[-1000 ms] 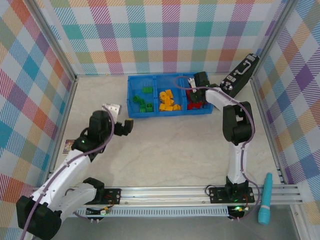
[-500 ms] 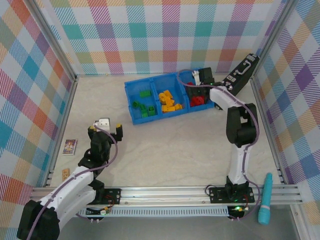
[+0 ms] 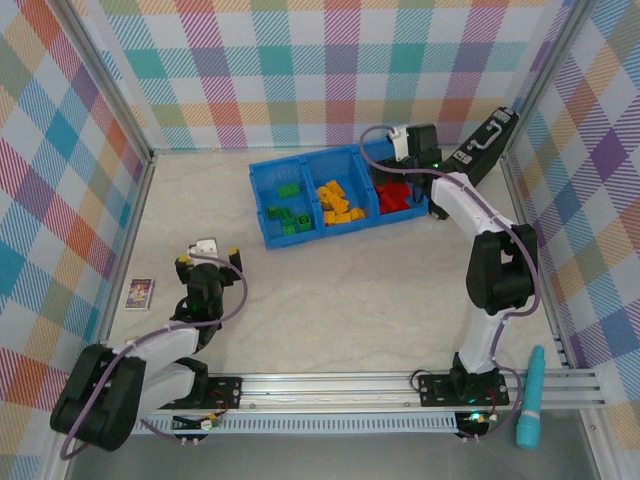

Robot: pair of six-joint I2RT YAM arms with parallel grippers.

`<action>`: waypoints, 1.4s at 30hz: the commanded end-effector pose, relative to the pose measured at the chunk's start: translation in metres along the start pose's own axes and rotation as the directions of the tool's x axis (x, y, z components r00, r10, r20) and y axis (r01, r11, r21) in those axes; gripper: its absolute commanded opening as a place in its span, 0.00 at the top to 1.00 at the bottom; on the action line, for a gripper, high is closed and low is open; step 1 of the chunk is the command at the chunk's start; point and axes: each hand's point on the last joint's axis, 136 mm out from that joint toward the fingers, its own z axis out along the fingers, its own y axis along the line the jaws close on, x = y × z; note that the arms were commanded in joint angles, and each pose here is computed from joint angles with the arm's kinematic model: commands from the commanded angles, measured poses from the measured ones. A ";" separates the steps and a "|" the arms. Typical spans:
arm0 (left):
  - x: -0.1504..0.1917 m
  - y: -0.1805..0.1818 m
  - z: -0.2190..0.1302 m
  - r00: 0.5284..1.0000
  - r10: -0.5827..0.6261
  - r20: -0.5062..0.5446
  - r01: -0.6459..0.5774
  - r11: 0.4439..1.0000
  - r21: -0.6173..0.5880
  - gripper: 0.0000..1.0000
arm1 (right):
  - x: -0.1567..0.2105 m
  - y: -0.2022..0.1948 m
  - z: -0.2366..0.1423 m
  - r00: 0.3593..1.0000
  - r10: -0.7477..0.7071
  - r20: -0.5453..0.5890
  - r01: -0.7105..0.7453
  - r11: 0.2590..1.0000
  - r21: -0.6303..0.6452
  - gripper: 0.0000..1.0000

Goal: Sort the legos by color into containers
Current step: Reset both arms

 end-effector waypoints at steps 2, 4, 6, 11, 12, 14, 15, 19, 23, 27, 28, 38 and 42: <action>-0.028 0.000 0.018 0.992 -0.062 0.112 0.064 0.998 -0.017 0.00 | -0.005 0.011 -0.018 0.999 0.036 0.015 -0.035 0.998 -0.046 0.01; -0.028 -0.002 0.027 0.991 -0.059 0.121 0.062 0.998 -0.021 0.00 | -0.007 0.011 -0.029 0.999 0.037 0.019 -0.036 0.998 -0.046 0.01; -0.021 -0.002 0.039 0.992 -0.056 0.112 0.060 0.998 -0.037 0.00 | -0.007 0.010 -0.045 0.999 0.037 0.023 -0.036 0.998 -0.043 0.01; -0.009 -0.011 0.058 0.998 -0.044 0.037 0.044 0.999 0.017 0.00 | 0.020 0.003 -0.091 0.995 0.102 0.016 -0.102 0.995 0.016 0.01; -0.006 -0.011 0.061 0.998 -0.052 0.017 0.052 0.998 0.028 0.00 | 0.029 0.001 -0.098 0.993 0.117 0.015 -0.117 0.993 0.032 0.01; -0.002 -0.011 0.076 0.998 -0.061 -0.002 0.061 0.998 0.033 0.00 | 0.058 -0.004 -0.113 0.988 0.155 0.013 -0.156 0.984 0.080 0.01; 0.002 -0.013 0.081 0.995 -0.061 -0.081 0.065 0.997 0.048 0.00 | 0.068 -0.008 -0.118 0.985 0.173 0.024 -0.174 0.979 0.106 0.01; 0.006 -0.012 0.082 0.992 -0.082 -0.095 0.090 0.992 0.093 0.00 | 0.124 -0.028 -0.133 0.970 0.229 0.082 -0.242 0.943 0.230 0.01; 0.005 -0.013 0.082 0.993 -0.080 -0.084 0.088 0.992 0.094 0.00 | 0.156 -0.038 -0.132 0.951 0.170 0.259 -0.234 0.942 0.240 0.01; 0.005 -0.013 0.082 0.993 -0.081 -0.086 0.089 0.992 0.093 0.00 | 0.167 -0.039 -0.136 0.876 0.132 0.463 -0.235 0.956 0.174 0.01; 0.005 -0.013 0.082 0.993 -0.080 -0.086 0.088 0.992 0.092 0.00 | 0.169 -0.042 -0.133 0.871 0.142 0.470 -0.245 0.955 0.166 0.01; 0.004 -0.014 0.082 0.994 -0.075 -0.085 0.083 0.992 0.098 0.00 | 0.182 -0.049 -0.068 0.888 0.161 0.431 -0.223 0.970 0.098 0.01; 0.005 -0.014 0.082 0.994 -0.071 -0.088 0.080 0.992 0.099 0.00 | 0.185 -0.056 -0.053 0.920 0.193 0.342 -0.246 0.962 0.116 0.01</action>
